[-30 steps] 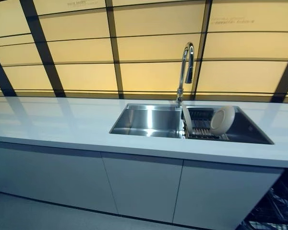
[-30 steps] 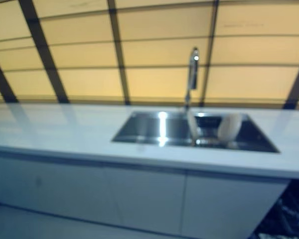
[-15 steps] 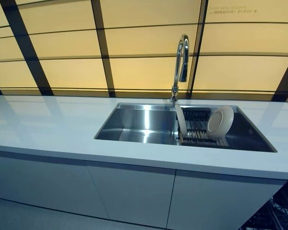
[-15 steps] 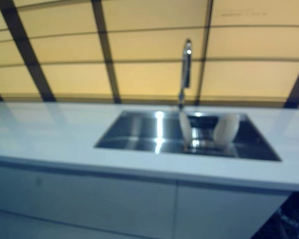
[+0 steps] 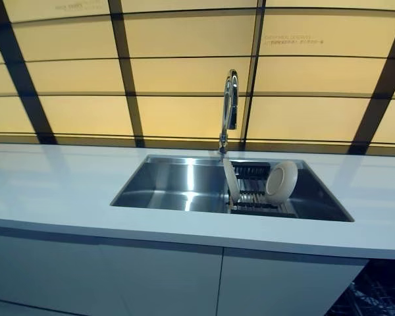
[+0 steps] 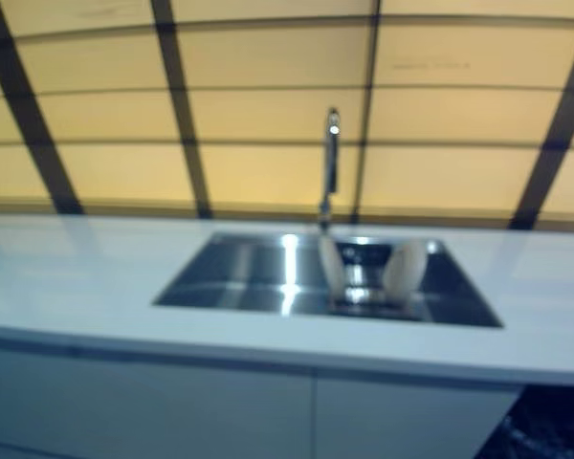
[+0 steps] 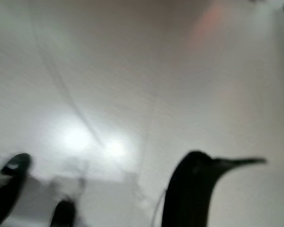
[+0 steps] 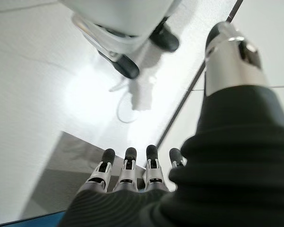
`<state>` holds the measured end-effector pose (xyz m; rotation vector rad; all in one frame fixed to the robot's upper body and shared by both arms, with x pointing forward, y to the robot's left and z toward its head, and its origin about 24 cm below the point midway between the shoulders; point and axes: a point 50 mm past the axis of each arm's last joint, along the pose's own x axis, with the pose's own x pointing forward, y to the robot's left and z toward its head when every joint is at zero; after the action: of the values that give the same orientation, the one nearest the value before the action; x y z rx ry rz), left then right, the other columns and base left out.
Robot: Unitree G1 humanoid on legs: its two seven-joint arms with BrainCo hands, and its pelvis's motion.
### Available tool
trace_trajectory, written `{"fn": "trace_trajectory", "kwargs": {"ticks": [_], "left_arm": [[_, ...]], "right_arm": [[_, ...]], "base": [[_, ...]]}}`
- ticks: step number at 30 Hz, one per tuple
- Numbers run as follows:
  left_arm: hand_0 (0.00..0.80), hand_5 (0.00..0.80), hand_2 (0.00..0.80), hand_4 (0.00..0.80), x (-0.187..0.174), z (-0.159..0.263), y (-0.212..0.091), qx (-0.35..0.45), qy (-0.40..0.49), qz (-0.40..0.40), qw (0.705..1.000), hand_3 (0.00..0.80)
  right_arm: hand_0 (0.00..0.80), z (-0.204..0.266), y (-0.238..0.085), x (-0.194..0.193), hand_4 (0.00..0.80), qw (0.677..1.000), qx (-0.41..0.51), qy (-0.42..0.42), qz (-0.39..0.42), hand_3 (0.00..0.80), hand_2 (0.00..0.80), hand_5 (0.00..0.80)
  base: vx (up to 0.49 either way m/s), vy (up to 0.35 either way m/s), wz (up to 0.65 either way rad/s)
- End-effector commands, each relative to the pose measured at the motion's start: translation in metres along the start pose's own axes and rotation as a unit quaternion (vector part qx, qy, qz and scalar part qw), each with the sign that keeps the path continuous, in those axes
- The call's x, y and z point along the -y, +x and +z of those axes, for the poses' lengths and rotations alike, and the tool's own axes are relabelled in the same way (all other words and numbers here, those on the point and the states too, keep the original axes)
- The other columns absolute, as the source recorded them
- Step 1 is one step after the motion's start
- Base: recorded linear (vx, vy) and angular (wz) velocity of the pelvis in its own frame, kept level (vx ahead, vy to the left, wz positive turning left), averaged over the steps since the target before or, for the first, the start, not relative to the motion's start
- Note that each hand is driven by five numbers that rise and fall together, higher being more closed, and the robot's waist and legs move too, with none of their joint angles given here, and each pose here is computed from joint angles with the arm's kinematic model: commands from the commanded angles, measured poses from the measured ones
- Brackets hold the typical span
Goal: Take plates into dishwasher
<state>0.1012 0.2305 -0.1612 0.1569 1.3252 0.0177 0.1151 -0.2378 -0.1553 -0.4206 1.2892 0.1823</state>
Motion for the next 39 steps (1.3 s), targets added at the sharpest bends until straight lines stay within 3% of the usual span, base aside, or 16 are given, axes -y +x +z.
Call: {"fn": "trace_trajectory", "kwargs": {"ticks": [1,12,16,19,24,27,34,39], "left_arm": [[0.0,0.0,0.0,0.0,-0.008,0.015,-0.001,0.012,0.044,0.01,0.999,0.0],[0.0,0.0,0.0,0.0,-0.011,0.009,-0.001,-0.004,0.07,0.008,0.997,0.0],[0.0,0.0,0.0,0.0,-0.009,0.015,-0.001,0.003,0.056,0.011,0.998,0.0],[0.0,0.0,0.0,0.0,-0.007,0.016,-0.001,0.001,0.092,-0.004,0.996,0.0],[0.0,0.0,0.0,0.0,-0.018,0.035,-0.003,0.017,0.119,0.011,0.993,0.0],[0.0,0.0,0.0,0.0,-0.021,0.046,-0.005,0.04,0.096,0.026,0.994,0.0],[0.0,0.0,0.0,0.0,-0.043,0.037,-0.009,0.037,0.072,0.065,0.995,0.0],[0.0,0.0,0.0,0.0,-0.063,0.014,-0.013,0.003,0.044,0.09,0.995,0.0]], "right_arm": [[0.0,0.013,0.0,0.006,0.0,1.0,0.029,-0.003,-0.001,0.0,0.0,0.0],[0.0,0.027,-0.001,0.01,0.0,0.998,0.067,0.01,-0.007,0.0,0.0,0.0],[0.0,0.027,-0.001,0.008,0.0,0.998,0.059,-0.025,0.003,0.0,0.0,0.0],[0.0,0.033,-0.002,0.005,0.0,0.993,0.08,-0.086,0.031,0.0,0.0,0.0],[0.0,0.078,-0.019,0.023,0.0,0.95,0.17,-0.247,0.09,0.0,0.0,0.0],[0.0,0.106,-0.04,0.038,0.0,0.924,0.226,-0.289,0.108,0.0,0.0,0.0],[0.0,0.125,-0.069,0.049,0.0,0.887,0.29,-0.327,0.149,0.0,0.0,0.0],[0.0,0.126,-0.095,0.056,0.0,0.86,0.305,-0.336,0.233,0.0,0.0,0.0]], "base": [[0.092,0.037,0.11],[0.178,-0.127,0.13],[0.157,-0.166,0.42],[0.161,-0.173,0.49],[0.065,-0.153,0.33],[0.019,-0.103,0.36],[0.06,0.073,-0.44],[0.092,0.05,-0.34]]}}
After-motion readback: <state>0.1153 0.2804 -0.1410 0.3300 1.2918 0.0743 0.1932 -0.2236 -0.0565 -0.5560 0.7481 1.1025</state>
